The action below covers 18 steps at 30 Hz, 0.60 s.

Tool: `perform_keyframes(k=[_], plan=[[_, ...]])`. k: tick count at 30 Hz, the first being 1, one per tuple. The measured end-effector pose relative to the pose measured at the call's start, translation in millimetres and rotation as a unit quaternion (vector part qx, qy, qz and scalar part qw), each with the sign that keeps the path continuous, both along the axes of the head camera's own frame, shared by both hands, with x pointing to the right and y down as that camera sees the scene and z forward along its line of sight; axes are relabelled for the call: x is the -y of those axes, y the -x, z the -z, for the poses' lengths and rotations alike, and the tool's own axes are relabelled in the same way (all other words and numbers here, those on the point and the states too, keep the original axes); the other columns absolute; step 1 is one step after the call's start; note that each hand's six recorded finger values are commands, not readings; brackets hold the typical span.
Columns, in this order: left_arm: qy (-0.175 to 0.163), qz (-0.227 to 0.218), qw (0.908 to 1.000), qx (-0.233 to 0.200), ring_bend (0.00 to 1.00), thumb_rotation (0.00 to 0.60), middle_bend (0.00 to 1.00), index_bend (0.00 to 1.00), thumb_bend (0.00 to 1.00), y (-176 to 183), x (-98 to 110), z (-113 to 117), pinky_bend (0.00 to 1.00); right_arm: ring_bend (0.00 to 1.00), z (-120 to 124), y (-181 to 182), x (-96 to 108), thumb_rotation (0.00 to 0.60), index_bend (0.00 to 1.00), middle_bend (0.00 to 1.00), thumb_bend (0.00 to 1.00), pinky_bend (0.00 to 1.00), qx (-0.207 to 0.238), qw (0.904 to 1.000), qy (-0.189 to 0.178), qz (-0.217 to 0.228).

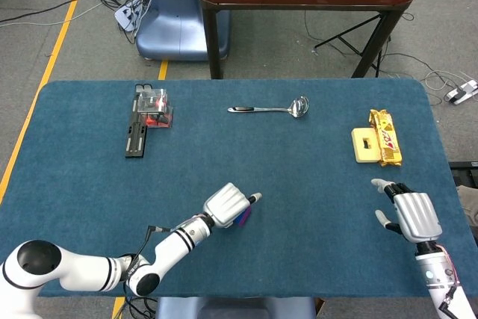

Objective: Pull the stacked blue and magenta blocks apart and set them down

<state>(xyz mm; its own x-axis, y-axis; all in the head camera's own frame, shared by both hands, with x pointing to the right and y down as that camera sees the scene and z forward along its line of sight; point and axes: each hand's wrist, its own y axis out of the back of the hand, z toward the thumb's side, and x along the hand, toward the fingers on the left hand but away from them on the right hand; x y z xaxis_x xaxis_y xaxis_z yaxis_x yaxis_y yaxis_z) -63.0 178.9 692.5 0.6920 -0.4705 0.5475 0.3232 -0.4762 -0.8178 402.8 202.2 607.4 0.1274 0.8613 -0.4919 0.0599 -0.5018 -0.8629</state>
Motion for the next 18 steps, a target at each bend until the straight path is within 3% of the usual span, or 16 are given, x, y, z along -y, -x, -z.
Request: perform_keyframes(k=[18], plan=[[-0.005, -0.009, 0.9994, 0.033, 0.94, 0.6, 1.0, 0.35, 0.05, -3.8, 0.3, -2.8, 1.0, 0.37, -3.3, -1.4, -1.3, 0.6, 0.28, 0.39, 0.26, 0.66, 0.003, 1.0, 0.003, -0.002]])
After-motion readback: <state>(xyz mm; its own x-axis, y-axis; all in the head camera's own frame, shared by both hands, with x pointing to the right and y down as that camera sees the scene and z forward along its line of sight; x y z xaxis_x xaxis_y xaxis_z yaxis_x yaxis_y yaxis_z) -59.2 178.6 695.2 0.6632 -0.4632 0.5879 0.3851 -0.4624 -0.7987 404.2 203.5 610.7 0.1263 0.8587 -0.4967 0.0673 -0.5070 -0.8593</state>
